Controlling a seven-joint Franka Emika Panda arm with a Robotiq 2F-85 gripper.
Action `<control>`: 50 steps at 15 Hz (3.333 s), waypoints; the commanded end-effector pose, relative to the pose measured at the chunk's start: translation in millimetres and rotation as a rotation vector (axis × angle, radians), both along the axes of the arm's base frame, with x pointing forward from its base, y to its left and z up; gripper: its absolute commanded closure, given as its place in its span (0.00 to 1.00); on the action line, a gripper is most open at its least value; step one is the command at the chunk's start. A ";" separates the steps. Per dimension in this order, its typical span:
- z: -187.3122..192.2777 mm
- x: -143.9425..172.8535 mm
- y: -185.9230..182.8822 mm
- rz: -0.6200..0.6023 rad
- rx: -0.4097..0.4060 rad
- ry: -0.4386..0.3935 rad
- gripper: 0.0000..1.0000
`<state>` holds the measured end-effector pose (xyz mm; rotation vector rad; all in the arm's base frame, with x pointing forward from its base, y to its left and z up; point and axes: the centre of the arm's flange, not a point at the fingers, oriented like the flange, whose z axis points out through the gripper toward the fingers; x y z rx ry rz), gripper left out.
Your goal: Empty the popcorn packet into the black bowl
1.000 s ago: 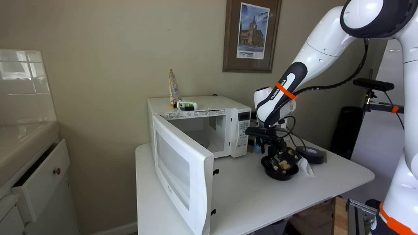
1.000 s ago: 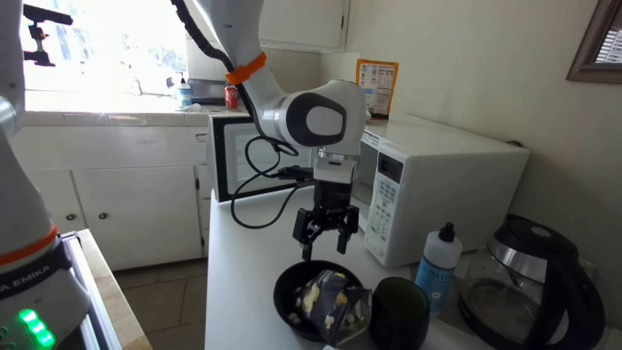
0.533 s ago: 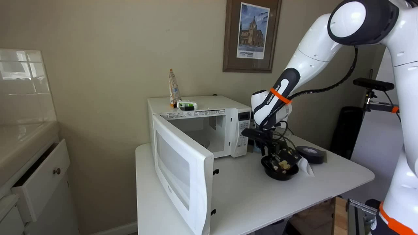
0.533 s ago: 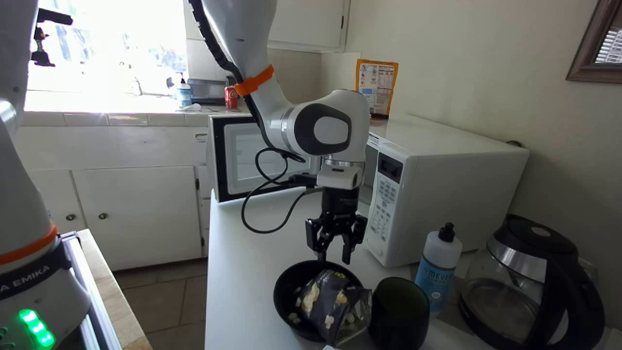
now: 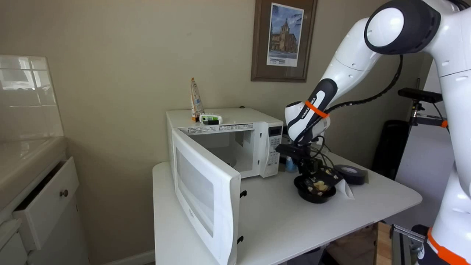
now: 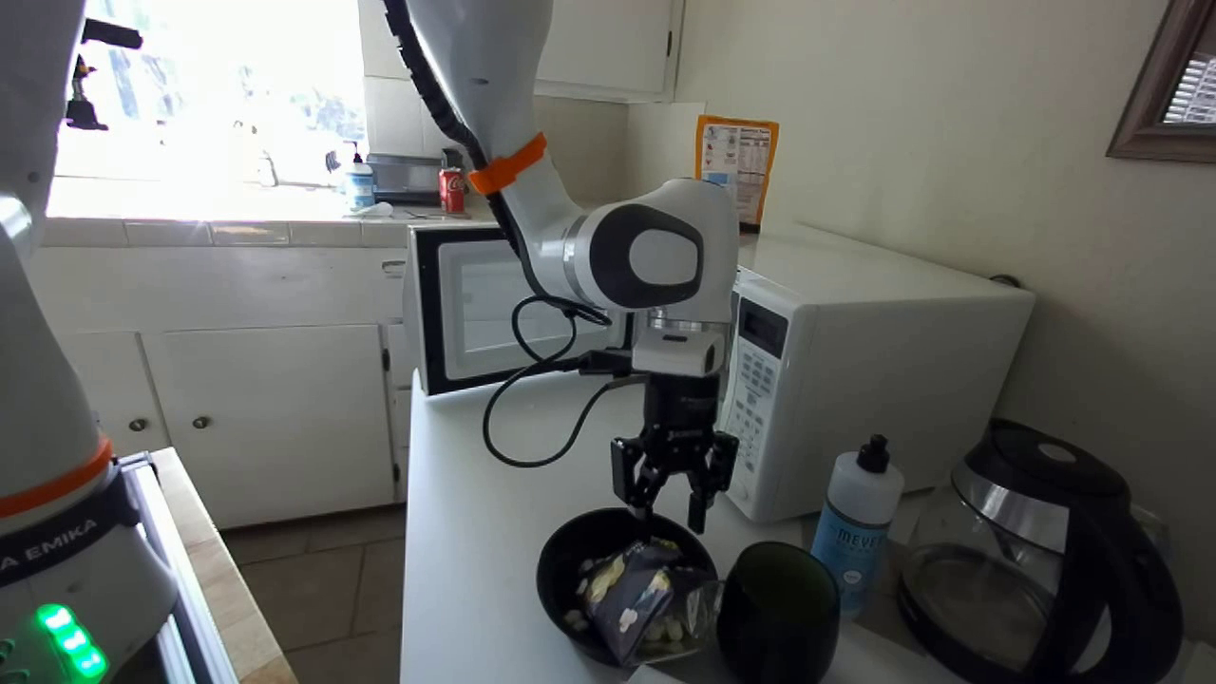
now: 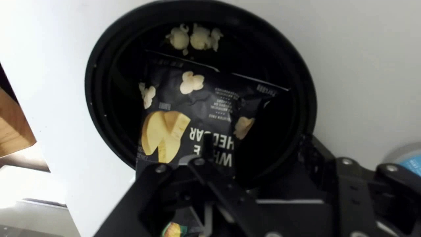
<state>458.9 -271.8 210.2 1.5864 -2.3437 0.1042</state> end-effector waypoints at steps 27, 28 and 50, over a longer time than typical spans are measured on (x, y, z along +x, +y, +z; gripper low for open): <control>29.0 -40.1 -3.1 0.048 -0.094 0.080 0.84; 29.7 -41.5 -2.3 0.050 -0.095 0.079 0.91; 81.5 -86.4 -69.2 0.257 0.363 0.006 1.00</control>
